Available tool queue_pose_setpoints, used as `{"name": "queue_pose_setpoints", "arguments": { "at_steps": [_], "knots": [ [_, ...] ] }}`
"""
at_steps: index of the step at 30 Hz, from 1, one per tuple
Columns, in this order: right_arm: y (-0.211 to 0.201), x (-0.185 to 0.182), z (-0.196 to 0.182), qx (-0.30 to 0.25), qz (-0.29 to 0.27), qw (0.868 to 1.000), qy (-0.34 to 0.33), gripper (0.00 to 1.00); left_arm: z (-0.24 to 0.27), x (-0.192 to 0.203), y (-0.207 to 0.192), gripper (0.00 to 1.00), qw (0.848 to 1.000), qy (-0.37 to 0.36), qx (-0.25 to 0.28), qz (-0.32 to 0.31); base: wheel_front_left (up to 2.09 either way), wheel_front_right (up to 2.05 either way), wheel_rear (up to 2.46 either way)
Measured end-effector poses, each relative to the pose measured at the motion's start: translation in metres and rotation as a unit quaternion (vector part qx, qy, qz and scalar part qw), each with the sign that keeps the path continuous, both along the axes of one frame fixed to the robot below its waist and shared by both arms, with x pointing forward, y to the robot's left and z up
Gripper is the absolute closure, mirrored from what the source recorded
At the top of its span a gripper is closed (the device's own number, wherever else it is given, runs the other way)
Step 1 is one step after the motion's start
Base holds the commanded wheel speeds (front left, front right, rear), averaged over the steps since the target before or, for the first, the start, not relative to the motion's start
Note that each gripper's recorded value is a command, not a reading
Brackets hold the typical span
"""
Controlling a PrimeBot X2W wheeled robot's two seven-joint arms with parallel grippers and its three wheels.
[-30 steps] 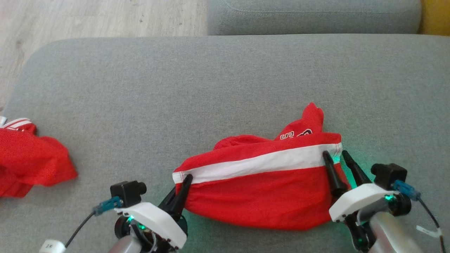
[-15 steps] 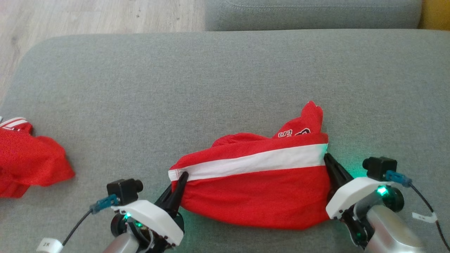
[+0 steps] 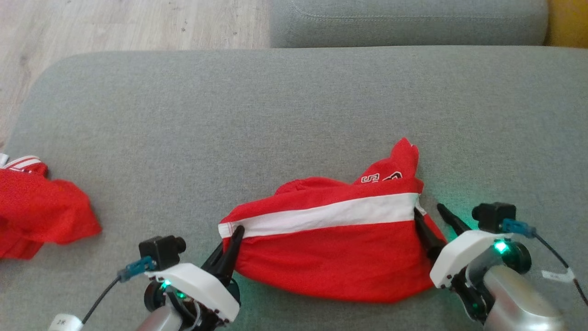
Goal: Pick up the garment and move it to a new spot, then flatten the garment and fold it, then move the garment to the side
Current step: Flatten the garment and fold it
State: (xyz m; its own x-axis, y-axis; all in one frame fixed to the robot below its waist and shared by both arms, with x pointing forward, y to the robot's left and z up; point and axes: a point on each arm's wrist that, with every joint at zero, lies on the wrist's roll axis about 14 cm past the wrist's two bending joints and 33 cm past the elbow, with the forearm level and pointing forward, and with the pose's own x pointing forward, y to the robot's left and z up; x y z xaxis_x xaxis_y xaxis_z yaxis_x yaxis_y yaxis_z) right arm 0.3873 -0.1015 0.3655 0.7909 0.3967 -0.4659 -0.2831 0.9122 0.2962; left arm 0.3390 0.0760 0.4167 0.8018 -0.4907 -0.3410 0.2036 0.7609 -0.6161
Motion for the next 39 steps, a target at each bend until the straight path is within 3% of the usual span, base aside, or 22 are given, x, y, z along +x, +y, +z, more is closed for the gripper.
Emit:
{"name": "queue_pose_setpoints", "arguments": {
  "at_steps": [1,2,3,4,8,12,17,20,23,27,28,32,33,36,39],
  "knots": [
    [0.001,0.000,-0.001,-0.006,0.008,1.000,0.003,0.33,0.000,0.000,0.000,1.00,1.000,0.000,0.000,0.000,0.00,0.00,0.00],
    [0.003,-0.001,-0.002,-0.010,0.016,1.000,0.006,0.56,0.000,-0.001,0.001,1.00,1.000,0.000,0.001,0.001,0.00,0.00,0.00],
    [0.004,-0.003,-0.003,-0.013,0.022,1.000,0.011,0.95,-0.001,-0.001,0.001,1.00,1.000,0.001,0.001,0.001,0.00,0.00,0.00],
    [0.007,-0.004,-0.005,-0.018,0.031,0.999,0.016,1.00,-0.002,-0.002,0.001,1.00,1.000,0.002,0.002,0.002,0.00,0.00,0.00],
    [0.007,-0.004,-0.006,-0.030,0.046,0.998,0.019,1.00,0.002,0.001,0.004,1.00,1.000,-0.009,0.000,0.010,0.00,0.00,0.00],
    [-0.005,0.006,0.007,-0.021,0.019,0.999,-0.020,1.00,0.017,0.012,0.004,1.00,0.999,-0.042,-0.004,0.018,0.00,0.00,0.00],
    [-0.050,0.047,0.059,-0.020,-0.040,0.992,-0.115,1.00,0.061,0.044,-0.009,1.00,0.993,-0.115,-0.008,-0.009,0.00,0.00,0.00],
    [-0.069,0.089,0.125,-0.024,-0.061,0.975,-0.212,1.00,0.105,0.079,-0.017,1.00,0.982,-0.184,0.006,-0.040,0.00,0.00,0.00],
    [-0.083,0.128,0.193,-0.042,-0.066,0.949,-0.304,1.00,0.163,0.117,-0.034,1.00,0.962,-0.264,0.014,-0.075,0.00,0.00,0.00],
    [-0.098,0.172,0.281,-0.070,-0.081,0.905,-0.413,1.00,0.235,0.165,-0.056,1.00,0.921,-0.371,0.040,-0.107,0.00,0.00,0.00],
    [-0.098,0.172,0.281,-0.070,-0.081,0.905,-0.413,1.00,0.235,0.165,-0.056,1.00,0.921,-0.371,0.040,-0.107,0.00,0.00,0.00],
    [-0.112,0.198,0.344,-0.092,-0.103,0.860,-0.491,1.00,0.290,0.210,-0.063,1.00,0.883,-0.461,0.035,-0.089,0.00,0.00,0.00],
    [-0.116,0.207,0.356,-0.100,-0.109,0.847,-0.511,1.00,0.305,0.226,-0.067,1.00,0.865,-0.495,0.029,-0.077,0.00,0.00,0.00],
    [-0.121,0.212,0.351,-0.104,-0.118,0.845,-0.512,1.00,0.304,0.243,-0.073,1.00,0.859,-0.507,0.014,-0.069,0.00,0.00,0.00],
    [-0.127,0.210,0.339,-0.109,-0.123,0.846,-0.507,1.00,0.279,0.250,-0.080,1.00,0.872,-0.485,0.006,-0.072,0.00,0.00,0.00]
  ]
}}
